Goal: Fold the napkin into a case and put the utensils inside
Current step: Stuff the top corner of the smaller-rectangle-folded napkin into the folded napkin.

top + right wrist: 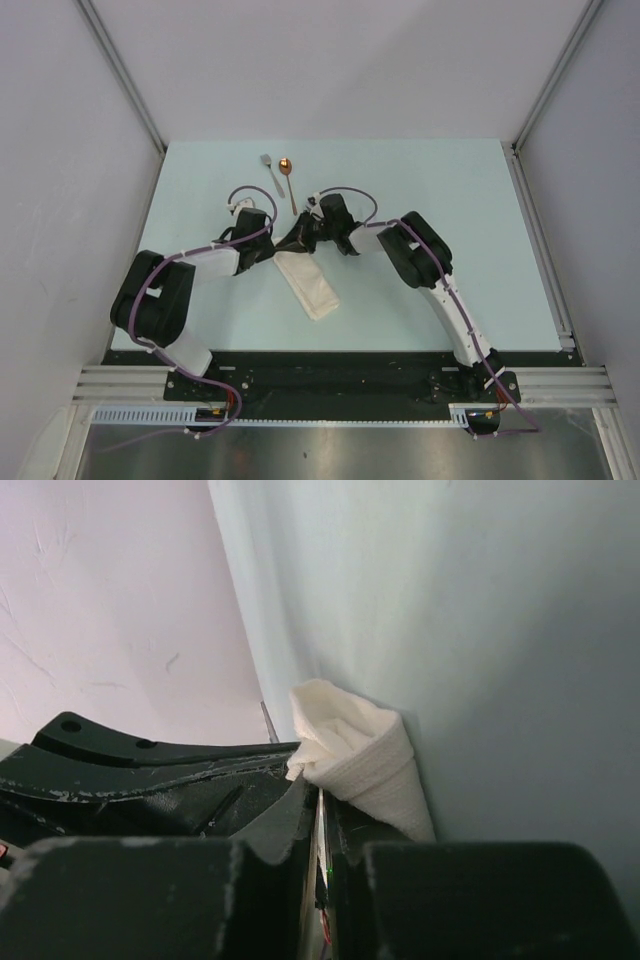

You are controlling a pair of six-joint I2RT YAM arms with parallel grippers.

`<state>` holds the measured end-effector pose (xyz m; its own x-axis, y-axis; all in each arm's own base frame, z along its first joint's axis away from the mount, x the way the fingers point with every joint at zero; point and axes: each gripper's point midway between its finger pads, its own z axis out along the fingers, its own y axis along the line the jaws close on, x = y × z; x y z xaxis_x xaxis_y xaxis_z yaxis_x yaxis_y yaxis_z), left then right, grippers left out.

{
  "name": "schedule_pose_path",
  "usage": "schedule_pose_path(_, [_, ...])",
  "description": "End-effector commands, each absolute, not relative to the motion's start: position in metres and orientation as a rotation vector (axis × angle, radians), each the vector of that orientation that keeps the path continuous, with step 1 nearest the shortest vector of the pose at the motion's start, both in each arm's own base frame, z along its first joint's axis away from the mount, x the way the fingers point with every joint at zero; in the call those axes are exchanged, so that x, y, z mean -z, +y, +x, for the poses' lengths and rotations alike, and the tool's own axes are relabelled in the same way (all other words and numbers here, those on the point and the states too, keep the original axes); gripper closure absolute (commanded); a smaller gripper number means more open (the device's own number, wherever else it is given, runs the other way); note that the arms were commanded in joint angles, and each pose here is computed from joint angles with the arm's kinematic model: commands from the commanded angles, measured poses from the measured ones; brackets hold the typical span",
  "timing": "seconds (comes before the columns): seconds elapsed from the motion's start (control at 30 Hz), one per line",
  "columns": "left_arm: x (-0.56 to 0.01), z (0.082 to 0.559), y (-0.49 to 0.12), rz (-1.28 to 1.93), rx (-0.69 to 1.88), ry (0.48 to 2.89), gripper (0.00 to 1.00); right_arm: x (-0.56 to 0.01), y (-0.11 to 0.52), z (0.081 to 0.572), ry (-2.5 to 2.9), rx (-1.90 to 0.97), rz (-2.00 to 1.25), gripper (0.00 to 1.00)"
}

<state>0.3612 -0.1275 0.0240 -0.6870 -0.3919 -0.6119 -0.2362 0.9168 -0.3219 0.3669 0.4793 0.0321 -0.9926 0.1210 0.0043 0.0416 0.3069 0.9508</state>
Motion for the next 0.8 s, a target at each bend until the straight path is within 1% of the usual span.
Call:
schedule_pose_path(0.0, [-0.046, 0.365, -0.137, -0.441, 0.36, 2.297, 0.96, -0.039, 0.498, 0.366, 2.473, -1.701, 0.152, 0.9])
schedule_pose_path(0.07, [-0.054, 0.367, -0.133, -0.451, 0.349, 2.28, 0.96, -0.039, 0.494, 0.367, 2.468, -1.679, 0.12, 0.89])
schedule_pose_path(0.17, [-0.07, 0.375, -0.129, -0.453, 0.353, 2.241, 0.92, -0.039, 0.487, 0.367, 2.483, -1.581, 0.036, 0.89])
schedule_pose_path(0.27, [-0.071, 0.381, -0.132, -0.434, 0.359, 2.259, 0.88, -0.041, 0.477, 0.364, 2.494, -1.527, 0.007, 0.89])
schedule_pose_path(0.4, [-0.062, 0.381, -0.142, -0.395, 0.396, 2.297, 0.78, -0.044, 0.469, 0.363, 2.497, -1.497, 0.001, 0.88])
schedule_pose_path(0.53, [-0.054, 0.378, -0.139, -0.397, 0.371, 2.314, 0.79, -0.047, 0.467, 0.362, 2.49, -1.525, 0.006, 0.88])
schedule_pose_path(0.77, [-0.056, 0.383, -0.134, -0.4, 0.329, 2.303, 0.83, -0.048, 0.472, 0.362, 2.478, -1.573, 0.004, 0.9])
